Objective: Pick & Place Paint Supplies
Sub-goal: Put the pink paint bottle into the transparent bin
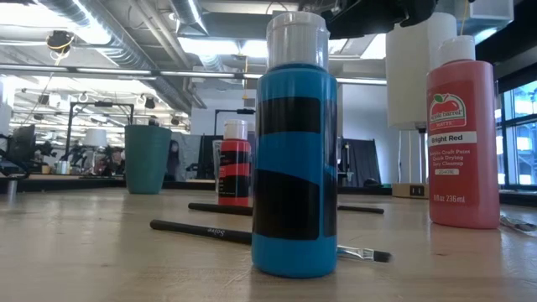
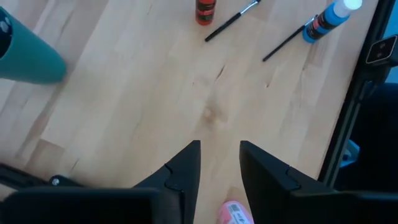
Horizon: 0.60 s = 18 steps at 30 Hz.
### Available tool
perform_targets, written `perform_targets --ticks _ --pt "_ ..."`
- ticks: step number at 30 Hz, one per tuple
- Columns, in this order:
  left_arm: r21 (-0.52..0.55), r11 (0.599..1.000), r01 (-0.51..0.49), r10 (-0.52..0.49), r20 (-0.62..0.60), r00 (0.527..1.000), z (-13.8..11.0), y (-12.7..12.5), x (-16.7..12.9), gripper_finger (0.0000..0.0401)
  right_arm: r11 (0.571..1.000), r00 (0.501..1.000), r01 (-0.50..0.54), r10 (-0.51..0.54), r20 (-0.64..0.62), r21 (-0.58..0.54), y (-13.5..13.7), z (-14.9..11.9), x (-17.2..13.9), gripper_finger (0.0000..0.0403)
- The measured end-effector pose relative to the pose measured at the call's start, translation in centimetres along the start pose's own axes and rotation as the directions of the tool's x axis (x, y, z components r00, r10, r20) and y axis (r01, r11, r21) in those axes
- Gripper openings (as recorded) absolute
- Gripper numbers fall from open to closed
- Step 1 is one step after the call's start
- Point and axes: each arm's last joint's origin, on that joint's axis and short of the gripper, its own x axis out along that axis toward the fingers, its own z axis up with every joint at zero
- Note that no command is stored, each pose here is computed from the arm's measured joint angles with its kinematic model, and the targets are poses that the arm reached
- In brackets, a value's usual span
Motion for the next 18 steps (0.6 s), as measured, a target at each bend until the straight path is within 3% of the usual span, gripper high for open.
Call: perform_targets --ticks 4,13,18 --pt "0.006 1.000 0.006 -0.006 0.009 1.000 0.04 0.08 -0.11 0.0121 1.000 1.000 -0.001 0.001 -0.002 -0.001 0.01 -0.02 0.00 0.0181" --pt "0.021 1.000 0.005 -0.005 0.014 1.000 0.05 0.11 -0.12 0.0211 1.000 1.000 0.002 -0.002 -0.004 -0.001 0.00 -0.03 0.00 0.0181" --pt "0.021 1.000 0.005 -0.006 0.014 1.000 0.05 0.11 -0.12 0.0237 1.000 1.000 0.002 -0.002 -0.006 -0.001 -0.01 -0.05 0.00 0.0181"
